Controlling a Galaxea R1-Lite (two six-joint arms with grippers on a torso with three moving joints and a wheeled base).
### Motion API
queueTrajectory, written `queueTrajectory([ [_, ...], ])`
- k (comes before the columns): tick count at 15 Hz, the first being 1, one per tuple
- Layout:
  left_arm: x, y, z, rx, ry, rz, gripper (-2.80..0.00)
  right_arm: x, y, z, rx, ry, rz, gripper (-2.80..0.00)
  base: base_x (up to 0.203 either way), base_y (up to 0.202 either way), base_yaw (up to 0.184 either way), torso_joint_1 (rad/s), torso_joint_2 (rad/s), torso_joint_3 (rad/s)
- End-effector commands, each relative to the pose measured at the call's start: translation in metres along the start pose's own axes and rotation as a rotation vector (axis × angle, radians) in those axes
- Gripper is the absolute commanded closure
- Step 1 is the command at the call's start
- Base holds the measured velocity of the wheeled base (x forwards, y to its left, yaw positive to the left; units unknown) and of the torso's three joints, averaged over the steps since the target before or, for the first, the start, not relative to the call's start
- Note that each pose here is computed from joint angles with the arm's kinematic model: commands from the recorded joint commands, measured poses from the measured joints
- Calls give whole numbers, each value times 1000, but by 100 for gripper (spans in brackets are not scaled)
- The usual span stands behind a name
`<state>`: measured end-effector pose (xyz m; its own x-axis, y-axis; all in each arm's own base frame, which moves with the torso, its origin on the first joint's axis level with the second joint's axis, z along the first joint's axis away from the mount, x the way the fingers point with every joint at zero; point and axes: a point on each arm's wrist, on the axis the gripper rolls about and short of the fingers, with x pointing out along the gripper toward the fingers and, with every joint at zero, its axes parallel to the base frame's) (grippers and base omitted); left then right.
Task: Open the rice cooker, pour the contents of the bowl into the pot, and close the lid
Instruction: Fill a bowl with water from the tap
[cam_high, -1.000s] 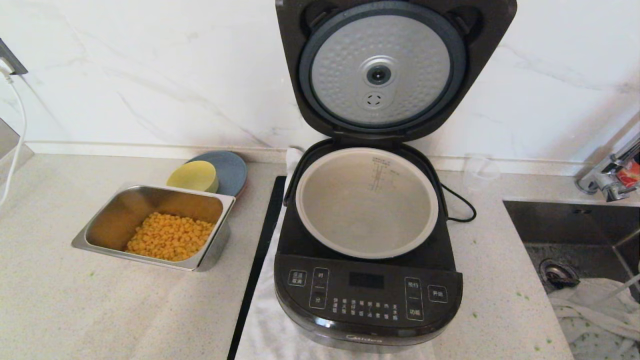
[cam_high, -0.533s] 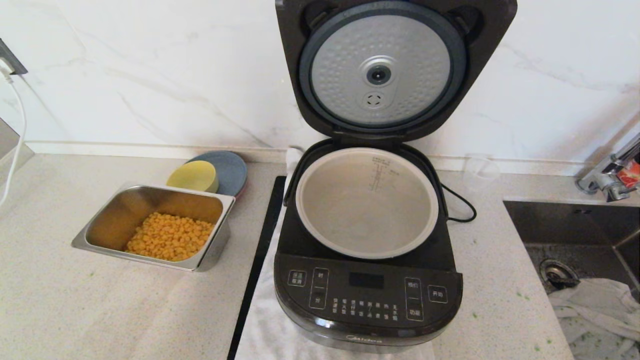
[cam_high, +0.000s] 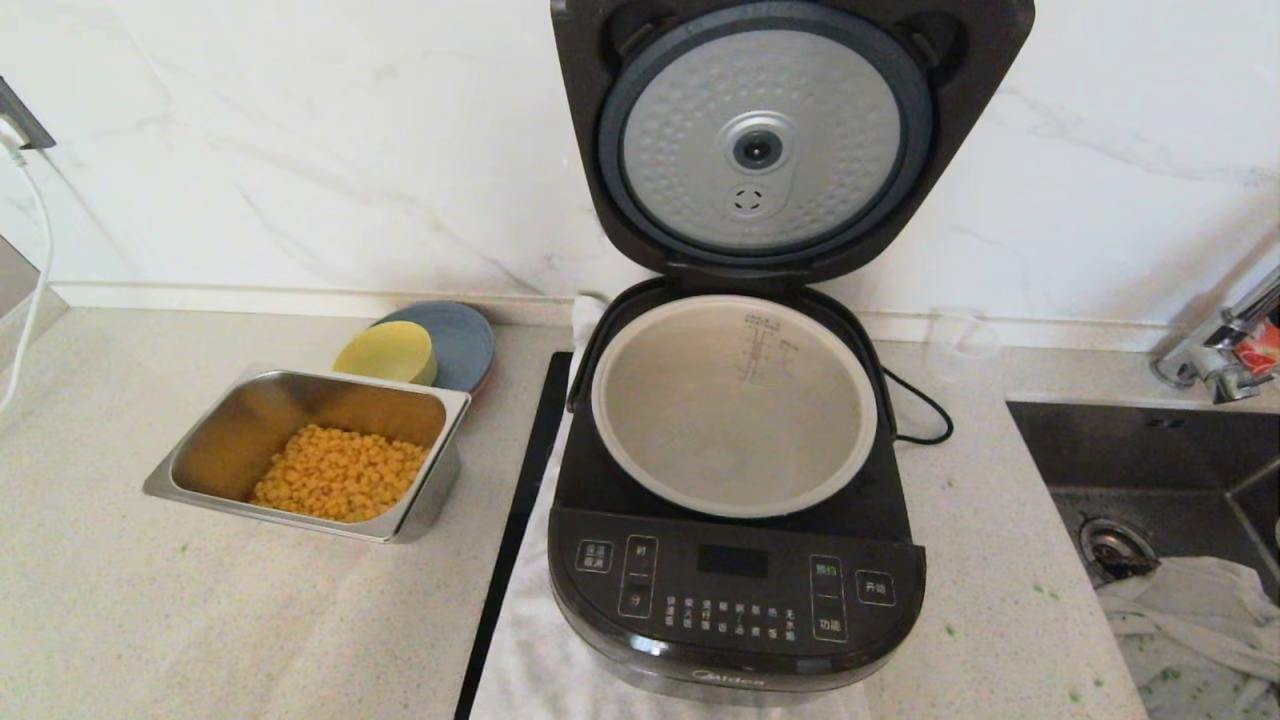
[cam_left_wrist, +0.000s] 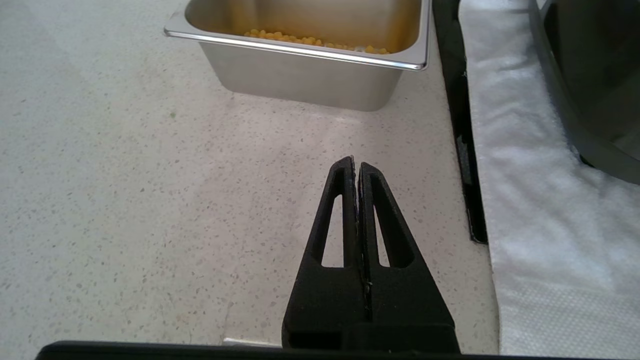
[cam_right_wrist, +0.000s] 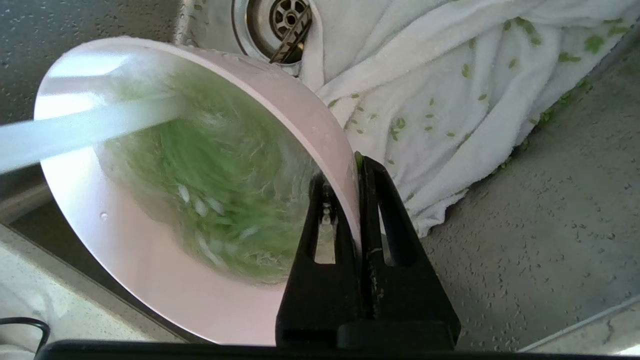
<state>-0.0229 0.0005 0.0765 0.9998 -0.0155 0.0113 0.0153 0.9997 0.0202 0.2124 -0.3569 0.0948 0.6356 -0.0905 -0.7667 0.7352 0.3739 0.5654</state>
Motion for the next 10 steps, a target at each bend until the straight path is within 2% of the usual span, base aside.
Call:
queueTrajectory([
  [1, 1, 0, -2, 1, 7, 0, 0, -3, 2, 0, -2, -4, 5, 0, 0, 0, 0, 0, 0, 0],
  [6, 1, 0, -2, 0, 7, 0, 0, -7, 4, -1, -8, -7, 6, 0, 0, 0, 0, 0, 0, 0],
  [10, 1, 0, -2, 0, 7, 0, 0, -39, 25, -15, -32, 14, 61, 0, 0, 0, 0, 0, 0, 0],
])
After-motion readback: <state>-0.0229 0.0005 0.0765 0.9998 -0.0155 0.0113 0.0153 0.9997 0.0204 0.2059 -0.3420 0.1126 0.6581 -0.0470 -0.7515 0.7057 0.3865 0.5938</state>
